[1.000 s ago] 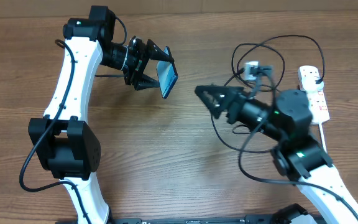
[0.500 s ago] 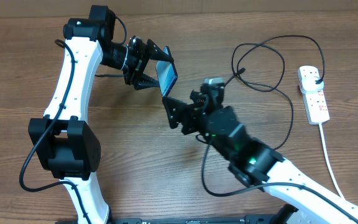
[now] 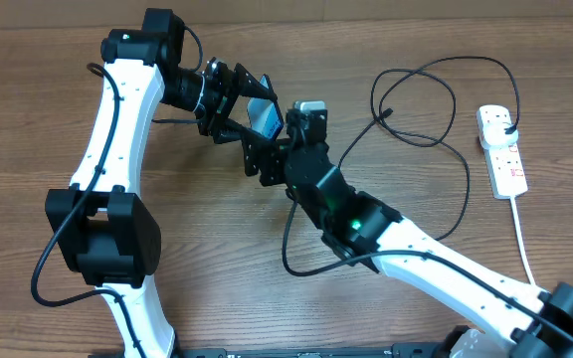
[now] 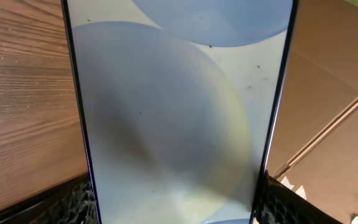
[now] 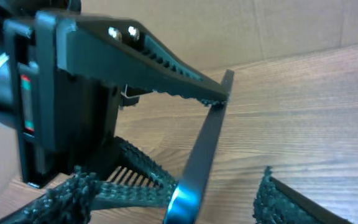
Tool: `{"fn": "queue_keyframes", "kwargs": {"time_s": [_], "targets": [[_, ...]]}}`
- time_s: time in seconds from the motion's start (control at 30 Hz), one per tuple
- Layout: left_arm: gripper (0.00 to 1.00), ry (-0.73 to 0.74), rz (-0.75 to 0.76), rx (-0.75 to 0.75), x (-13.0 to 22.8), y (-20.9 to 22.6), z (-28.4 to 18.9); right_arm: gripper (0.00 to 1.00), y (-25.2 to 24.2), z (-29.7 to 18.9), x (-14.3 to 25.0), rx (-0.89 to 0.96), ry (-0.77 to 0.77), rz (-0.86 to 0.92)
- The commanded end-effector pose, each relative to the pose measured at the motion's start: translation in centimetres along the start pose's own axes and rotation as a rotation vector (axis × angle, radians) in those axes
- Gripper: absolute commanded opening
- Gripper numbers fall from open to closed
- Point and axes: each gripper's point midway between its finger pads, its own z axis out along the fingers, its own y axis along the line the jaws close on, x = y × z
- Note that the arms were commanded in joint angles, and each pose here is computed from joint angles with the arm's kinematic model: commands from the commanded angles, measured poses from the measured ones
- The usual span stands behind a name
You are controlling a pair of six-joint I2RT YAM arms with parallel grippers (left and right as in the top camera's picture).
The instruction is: Plug charger to phone and switch on socket
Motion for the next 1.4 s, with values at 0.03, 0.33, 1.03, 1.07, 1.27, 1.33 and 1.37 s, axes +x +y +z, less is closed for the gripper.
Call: {"fn": "queue_keyframes", "kwargs": {"time_s": [0.03, 0.33, 1.03, 1.07, 1.27, 1.33, 1.37], "targets": [[0.66, -0.007, 0.031, 0.034, 0.4, -1.3, -0.8, 0.75, 0.6, 0.7, -0.9, -0.003, -0.037, 0.003], [0.66, 0.011, 0.055, 0.023, 1.1, -1.6, 0.1, 0.66, 0.6, 1.1, -1.4, -0.011, -0.060, 0.014], [0.68, 0.001, 0.074, -0.035, 1.4, -1.2, 1.3, 0.19, -1.3, 1.6, -1.0, 0.033, -0.025, 0.045], [0.68, 0.000, 0.074, -0.036, 1.4, -1.2, 1.3, 0.19, -1.3, 1.6, -1.0, 0.033, -0.024, 0.045], [0.79, -0.020, 0.099, -0.022, 0.7, -1.5, 1.0, 0.11, -1.5, 1.6, -0.8, 0.039, -0.016, 0.041], [0.87, -0.039, 0.114, -0.003, 0.1, -1.8, 0.6, 0.10, -1.6, 1.3, -1.0, 0.042, -0.018, 0.042], [0.94, -0.051, 0.123, 0.011, -0.3, -1.9, 0.2, 0.09, -1.7, 1.1, -1.3, 0.047, -0.020, 0.042]]}}
